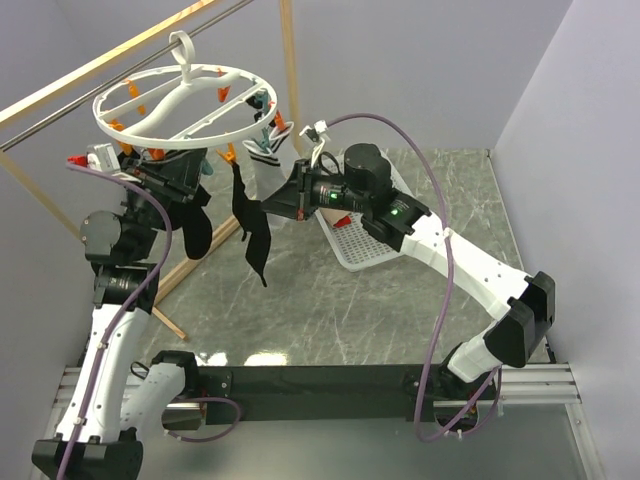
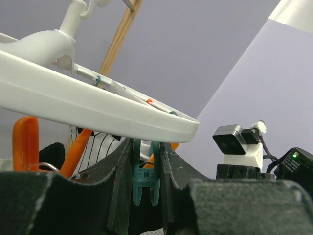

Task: Clip the socks to the hanger
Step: Clamp the sock onto the hanger.

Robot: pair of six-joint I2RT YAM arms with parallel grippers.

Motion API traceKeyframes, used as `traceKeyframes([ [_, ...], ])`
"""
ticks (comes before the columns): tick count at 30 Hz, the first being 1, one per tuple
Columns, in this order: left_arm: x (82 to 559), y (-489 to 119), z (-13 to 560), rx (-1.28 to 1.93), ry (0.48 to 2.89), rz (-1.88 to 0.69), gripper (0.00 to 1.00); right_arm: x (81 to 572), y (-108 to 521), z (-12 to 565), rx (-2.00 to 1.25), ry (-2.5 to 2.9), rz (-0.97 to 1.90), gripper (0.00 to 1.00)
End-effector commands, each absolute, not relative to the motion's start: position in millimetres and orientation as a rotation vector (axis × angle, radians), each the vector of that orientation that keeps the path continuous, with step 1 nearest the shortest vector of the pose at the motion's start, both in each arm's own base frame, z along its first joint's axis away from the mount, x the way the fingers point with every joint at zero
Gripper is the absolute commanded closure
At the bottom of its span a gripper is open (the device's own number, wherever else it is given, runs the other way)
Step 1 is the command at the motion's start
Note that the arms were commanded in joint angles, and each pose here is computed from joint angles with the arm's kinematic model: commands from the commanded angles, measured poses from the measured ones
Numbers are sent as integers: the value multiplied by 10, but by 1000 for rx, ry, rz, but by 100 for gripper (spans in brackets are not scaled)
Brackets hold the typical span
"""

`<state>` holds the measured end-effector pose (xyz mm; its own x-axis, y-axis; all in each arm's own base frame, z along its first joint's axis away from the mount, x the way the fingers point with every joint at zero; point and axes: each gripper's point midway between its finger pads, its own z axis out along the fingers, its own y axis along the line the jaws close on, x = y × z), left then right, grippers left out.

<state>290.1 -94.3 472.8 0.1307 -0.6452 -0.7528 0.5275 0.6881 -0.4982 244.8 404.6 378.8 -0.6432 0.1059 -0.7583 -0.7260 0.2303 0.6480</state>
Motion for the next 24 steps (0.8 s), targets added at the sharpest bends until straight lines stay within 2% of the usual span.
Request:
traceKeyframes([
  [1,2791,-956,5046,-106,1072,-875,96,2275,4123,4200,-593,1648,1584,100],
  [7,2875,-997,5005,-125,1099,-868,96,2245,4303,4174,-613,1676,1536,100],
  [18,2854,-1082,5061,-172,1088,-894,96,2560,4347,4311,-416,1652,1477,100],
  [24,2793,-1085,5077,-181,1069,-910,96,2604,4370,4439,-429,1586,1476,100],
])
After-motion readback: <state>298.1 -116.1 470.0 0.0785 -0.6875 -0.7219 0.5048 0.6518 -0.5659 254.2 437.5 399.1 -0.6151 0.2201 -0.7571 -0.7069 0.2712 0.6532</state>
